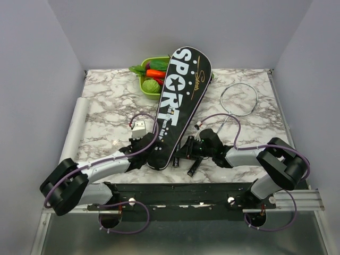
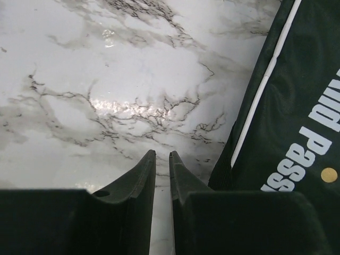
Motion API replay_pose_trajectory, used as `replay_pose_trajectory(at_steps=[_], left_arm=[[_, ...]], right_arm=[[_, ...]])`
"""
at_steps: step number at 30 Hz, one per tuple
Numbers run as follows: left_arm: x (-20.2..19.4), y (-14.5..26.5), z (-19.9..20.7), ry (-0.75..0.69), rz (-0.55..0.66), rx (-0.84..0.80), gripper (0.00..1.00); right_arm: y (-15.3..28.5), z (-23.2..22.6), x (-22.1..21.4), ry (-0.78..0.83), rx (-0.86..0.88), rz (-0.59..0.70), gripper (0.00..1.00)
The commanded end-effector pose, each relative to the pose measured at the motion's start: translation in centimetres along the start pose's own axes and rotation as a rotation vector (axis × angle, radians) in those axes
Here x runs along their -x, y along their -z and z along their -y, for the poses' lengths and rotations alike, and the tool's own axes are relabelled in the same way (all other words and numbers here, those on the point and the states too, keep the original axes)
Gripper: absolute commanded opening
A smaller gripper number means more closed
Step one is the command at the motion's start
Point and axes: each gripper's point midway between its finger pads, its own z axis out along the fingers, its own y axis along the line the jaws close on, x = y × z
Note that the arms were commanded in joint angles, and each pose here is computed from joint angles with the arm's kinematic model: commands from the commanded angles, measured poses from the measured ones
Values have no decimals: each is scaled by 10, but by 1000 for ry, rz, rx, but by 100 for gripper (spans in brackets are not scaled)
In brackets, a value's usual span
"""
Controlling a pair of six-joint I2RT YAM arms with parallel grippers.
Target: Pack up the badminton gear
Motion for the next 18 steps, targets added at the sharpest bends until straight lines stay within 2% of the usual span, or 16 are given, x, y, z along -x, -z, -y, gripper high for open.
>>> replay_pose_trajectory(at_steps=[1,8,18], left_arm=[[-5,-17,27,-24,-30,-55,21],[-27,-26,43,8,-55,-156,17],[-54,-14,37,36,-116,-239,10]], right_arm=[[-5,-26,26,97,85,83,1],[-17,-22,31,118,58,80,1],[-34,-33,42,148,78,84,1]])
